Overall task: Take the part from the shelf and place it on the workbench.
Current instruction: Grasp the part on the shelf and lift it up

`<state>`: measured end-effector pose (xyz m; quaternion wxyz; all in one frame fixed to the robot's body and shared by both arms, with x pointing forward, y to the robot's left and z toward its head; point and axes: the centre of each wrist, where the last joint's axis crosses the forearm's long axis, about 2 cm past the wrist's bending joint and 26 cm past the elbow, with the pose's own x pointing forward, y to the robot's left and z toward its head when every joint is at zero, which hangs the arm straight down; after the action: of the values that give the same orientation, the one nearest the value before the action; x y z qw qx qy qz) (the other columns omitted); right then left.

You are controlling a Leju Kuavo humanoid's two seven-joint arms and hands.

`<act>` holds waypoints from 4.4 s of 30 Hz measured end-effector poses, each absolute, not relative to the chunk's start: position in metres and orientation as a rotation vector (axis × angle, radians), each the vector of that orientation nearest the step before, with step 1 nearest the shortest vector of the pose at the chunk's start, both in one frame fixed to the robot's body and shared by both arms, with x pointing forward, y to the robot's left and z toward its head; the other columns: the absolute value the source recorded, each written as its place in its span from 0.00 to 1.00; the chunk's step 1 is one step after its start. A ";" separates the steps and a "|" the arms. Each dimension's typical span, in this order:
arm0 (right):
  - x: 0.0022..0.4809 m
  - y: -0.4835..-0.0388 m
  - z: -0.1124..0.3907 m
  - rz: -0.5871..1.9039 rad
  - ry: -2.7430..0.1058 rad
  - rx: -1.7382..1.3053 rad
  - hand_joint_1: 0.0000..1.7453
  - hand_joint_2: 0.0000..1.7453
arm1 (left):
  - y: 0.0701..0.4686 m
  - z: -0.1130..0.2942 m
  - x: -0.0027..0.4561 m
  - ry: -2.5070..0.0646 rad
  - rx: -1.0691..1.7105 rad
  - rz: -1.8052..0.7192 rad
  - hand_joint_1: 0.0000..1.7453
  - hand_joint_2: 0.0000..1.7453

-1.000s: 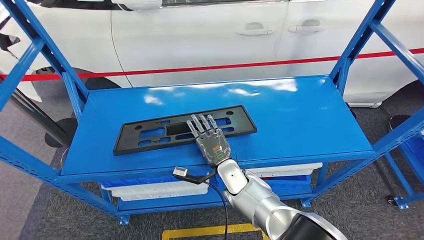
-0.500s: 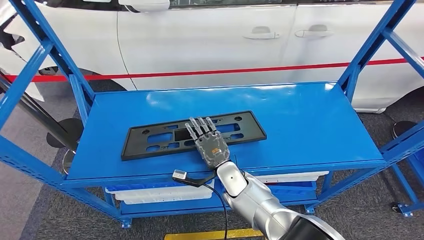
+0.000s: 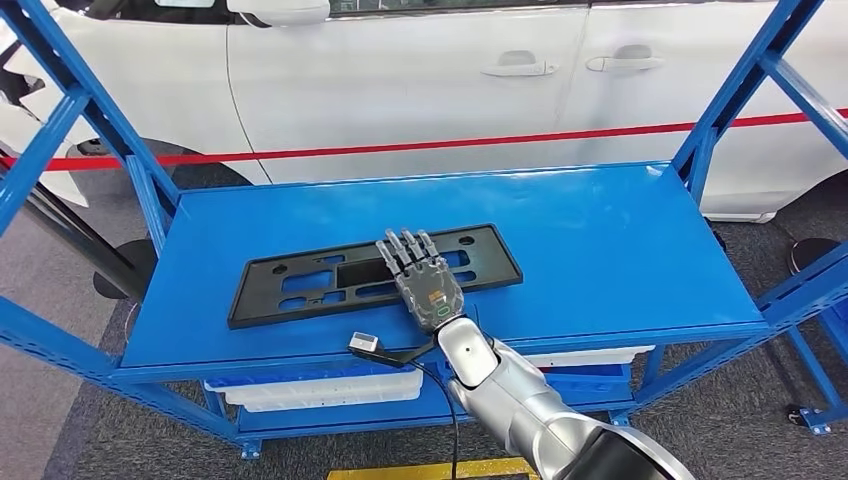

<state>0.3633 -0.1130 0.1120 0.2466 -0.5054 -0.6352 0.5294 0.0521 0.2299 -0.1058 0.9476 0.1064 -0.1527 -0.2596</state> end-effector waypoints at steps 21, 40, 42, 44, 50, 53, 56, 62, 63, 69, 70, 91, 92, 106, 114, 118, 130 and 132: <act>0.368 -0.122 0.112 1.419 -1.708 -1.378 0.00 1.00 | 0.230 -0.106 0.052 -0.315 0.235 -0.532 0.00 1.00; 0.370 -0.127 0.112 1.416 -1.700 -1.390 0.00 1.00 | 0.229 -0.106 0.052 -0.317 0.237 -0.532 0.00 1.00; 0.370 -0.127 0.112 1.417 -1.700 -1.390 0.00 1.00 | 0.229 -0.106 0.052 -0.318 0.237 -0.532 0.00 1.00; 0.370 -0.127 0.112 1.417 -1.700 -1.391 0.00 1.00 | 0.229 -0.106 0.052 -0.319 0.237 -0.532 0.00 1.00; 0.371 -0.128 0.113 1.419 -1.697 -1.390 0.00 1.00 | 0.229 -0.105 0.052 -0.325 0.245 -0.537 0.00 1.00; 0.372 -0.129 0.113 1.430 -1.695 -1.387 0.00 1.00 | 0.228 -0.105 0.053 -0.328 0.246 -0.542 0.00 1.00; 0.372 -0.130 0.113 1.431 -1.707 -1.378 0.00 1.00 | 0.228 -0.105 0.053 -0.328 0.246 -0.546 0.00 1.00; 0.369 -0.129 0.112 1.416 -1.738 -1.333 0.00 1.00 | 0.226 -0.105 0.053 -0.325 0.248 -0.544 0.00 1.00; 0.367 -0.129 0.111 1.404 -1.746 -1.313 0.00 1.00 | 0.226 -0.105 0.053 -0.325 0.247 -0.544 0.00 1.00; 0.363 -0.131 0.109 1.341 -1.763 -1.250 0.00 1.00 | 0.224 -0.105 0.053 -0.329 0.244 -0.554 0.00 1.00; 0.363 -0.132 0.109 1.333 -1.764 -1.241 0.00 1.00 | 0.224 -0.105 0.053 -0.329 0.244 -0.555 0.00 1.00; 0.354 -0.132 0.105 1.310 -1.771 -1.272 0.00 1.00 | 0.229 -0.105 0.053 -0.478 0.240 -0.449 0.00 1.00; 0.354 -0.132 0.105 1.310 -1.770 -1.277 0.00 1.00 | 0.229 -0.105 0.053 -0.478 0.240 -0.449 0.00 1.00; 0.367 -0.137 0.112 1.306 -1.701 -1.345 0.00 1.00 | 0.229 -0.105 0.053 -0.464 0.234 -0.453 0.00 1.00; 0.369 -0.137 0.109 1.353 -1.640 -1.392 0.00 1.00 | 0.229 -0.105 0.053 -0.459 0.233 -0.459 0.00 1.00; 0.370 -0.138 0.108 1.396 -1.619 -1.377 0.00 1.00 | 0.229 -0.105 0.053 -0.457 0.234 -0.459 0.00 1.00; 0.371 -0.140 0.106 1.426 -1.623 -1.363 0.00 1.00 | 0.229 -0.105 0.053 -0.481 0.224 -0.450 0.00 1.00; 0.371 -0.140 0.106 1.425 -1.629 -1.366 0.00 1.00 | 0.229 -0.105 0.052 -0.500 0.208 -0.444 0.00 1.00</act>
<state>0.3708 -0.1396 0.1063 0.2871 -0.5112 -0.6098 0.5333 0.0524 0.2289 -0.1054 0.9393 0.1020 -0.2448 -0.2175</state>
